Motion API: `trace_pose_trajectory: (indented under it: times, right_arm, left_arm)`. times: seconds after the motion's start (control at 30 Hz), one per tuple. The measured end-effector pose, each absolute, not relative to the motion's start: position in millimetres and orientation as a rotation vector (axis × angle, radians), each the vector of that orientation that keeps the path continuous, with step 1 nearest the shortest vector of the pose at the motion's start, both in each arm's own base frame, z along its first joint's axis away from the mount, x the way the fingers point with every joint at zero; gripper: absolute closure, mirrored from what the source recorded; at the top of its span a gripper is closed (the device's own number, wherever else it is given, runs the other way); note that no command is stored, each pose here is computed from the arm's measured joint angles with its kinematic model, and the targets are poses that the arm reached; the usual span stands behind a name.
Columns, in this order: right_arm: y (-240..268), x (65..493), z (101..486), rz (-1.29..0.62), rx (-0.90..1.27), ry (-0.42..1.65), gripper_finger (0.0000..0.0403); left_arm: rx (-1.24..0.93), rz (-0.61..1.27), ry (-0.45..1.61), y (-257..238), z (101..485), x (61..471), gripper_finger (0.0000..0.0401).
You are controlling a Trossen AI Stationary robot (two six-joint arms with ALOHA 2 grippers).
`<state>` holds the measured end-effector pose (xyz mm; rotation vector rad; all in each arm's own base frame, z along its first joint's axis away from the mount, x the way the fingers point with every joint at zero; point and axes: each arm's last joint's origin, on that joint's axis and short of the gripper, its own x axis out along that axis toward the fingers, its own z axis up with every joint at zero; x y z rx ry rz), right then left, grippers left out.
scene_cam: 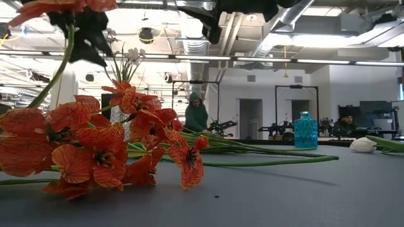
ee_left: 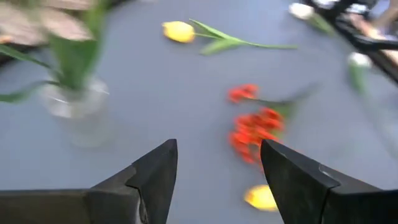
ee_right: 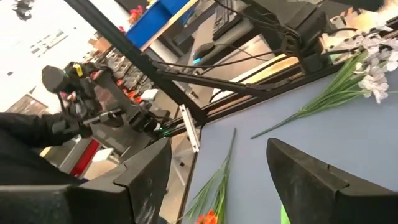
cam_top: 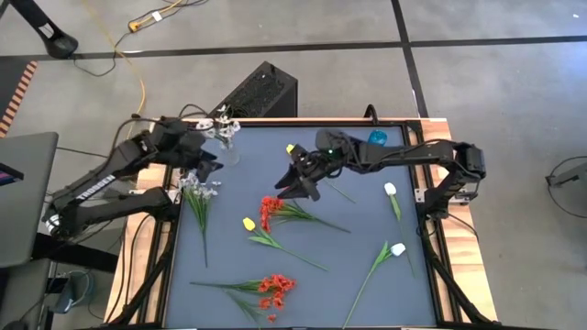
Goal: Sort flowers into vase by color
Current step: Put the white flowers into the transparent vase
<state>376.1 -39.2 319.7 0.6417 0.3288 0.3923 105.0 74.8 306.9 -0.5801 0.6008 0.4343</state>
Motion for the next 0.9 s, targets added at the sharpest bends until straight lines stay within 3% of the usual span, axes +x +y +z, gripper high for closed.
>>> trace_pose_trajectory:
  times: [0.27,0.4,0.67,0.9]
  right_arm:
    - [-46.4,359.7,336.9,0.401,0.564,0.299,0.0112]
    - [-48.3,351.5,343.6,0.395,0.524,0.295,0.0112]
    - [-51.4,345.9,346.1,0.383,0.487,0.302,0.0112]
    - [-55.0,344.9,344.0,0.366,0.487,0.318,0.0112]
  left_arm:
    - [-0.736,0.205,0.604,45.7,360.0,88.5,0.0181]
    - [-0.793,0.165,0.665,31.4,367.2,85.8,0.0181]
    - [-0.965,0.127,0.996,0.0,327.1,109.5,0.0181]
    - [-1.016,0.494,1.196,-27.5,269.8,124.5,0.0182]
